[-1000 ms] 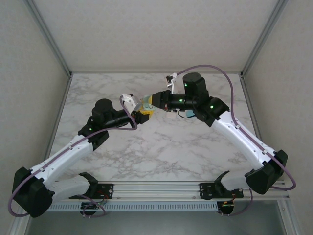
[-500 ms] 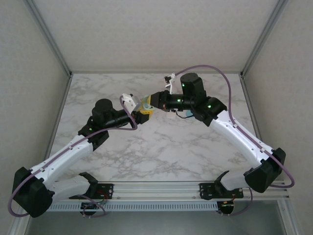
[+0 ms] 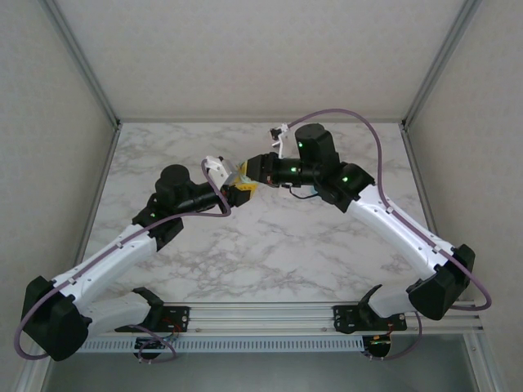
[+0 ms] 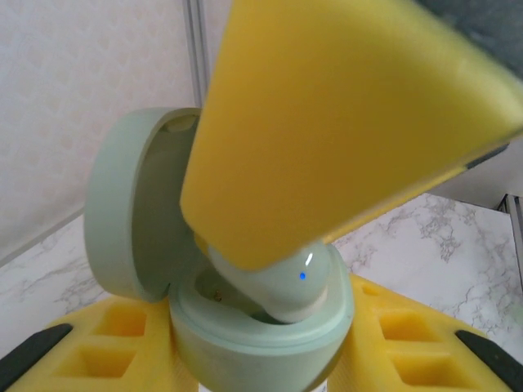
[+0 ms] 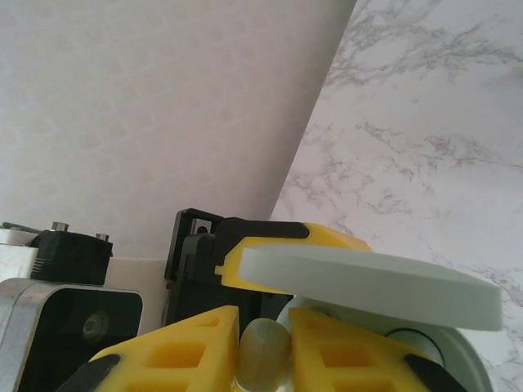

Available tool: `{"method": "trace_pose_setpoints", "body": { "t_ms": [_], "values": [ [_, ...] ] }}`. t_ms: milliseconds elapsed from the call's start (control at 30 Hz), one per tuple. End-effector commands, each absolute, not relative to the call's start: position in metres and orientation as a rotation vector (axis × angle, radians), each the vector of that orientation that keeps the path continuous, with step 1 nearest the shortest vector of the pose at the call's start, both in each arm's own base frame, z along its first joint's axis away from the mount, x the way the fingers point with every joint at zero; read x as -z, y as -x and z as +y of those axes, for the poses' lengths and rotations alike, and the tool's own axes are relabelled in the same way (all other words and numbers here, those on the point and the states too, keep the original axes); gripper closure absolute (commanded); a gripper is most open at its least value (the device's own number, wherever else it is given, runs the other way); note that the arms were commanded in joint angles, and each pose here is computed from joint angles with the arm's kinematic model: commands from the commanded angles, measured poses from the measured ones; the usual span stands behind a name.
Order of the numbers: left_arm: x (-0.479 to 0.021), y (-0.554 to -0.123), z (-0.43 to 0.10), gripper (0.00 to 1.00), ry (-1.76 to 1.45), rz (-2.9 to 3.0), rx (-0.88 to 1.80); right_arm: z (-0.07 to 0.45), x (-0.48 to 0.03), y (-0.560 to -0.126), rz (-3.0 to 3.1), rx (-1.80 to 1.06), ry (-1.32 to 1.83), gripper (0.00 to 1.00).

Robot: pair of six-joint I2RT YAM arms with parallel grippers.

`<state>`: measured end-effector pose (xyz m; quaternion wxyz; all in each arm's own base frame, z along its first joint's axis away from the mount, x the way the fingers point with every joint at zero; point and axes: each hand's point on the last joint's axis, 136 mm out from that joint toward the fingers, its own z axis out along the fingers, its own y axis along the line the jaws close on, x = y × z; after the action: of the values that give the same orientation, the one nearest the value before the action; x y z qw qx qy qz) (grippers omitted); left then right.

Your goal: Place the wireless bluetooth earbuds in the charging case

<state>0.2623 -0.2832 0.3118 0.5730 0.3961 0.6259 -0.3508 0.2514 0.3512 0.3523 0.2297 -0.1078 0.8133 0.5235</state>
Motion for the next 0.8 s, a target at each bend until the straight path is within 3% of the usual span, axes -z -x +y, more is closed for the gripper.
{"method": "trace_pose_setpoints", "body": {
  "t_ms": [0,767],
  "values": [
    [-0.332,-0.260,-0.287,0.81,-0.908,1.404,0.848,0.356,-0.358,-0.252,2.226,-1.408,0.316,0.77],
    [-0.342,-0.260,-0.285,0.81,-0.871,1.379,0.850,0.342,-0.356,-0.249,2.261,-1.267,0.333,0.73]
  ]
}}
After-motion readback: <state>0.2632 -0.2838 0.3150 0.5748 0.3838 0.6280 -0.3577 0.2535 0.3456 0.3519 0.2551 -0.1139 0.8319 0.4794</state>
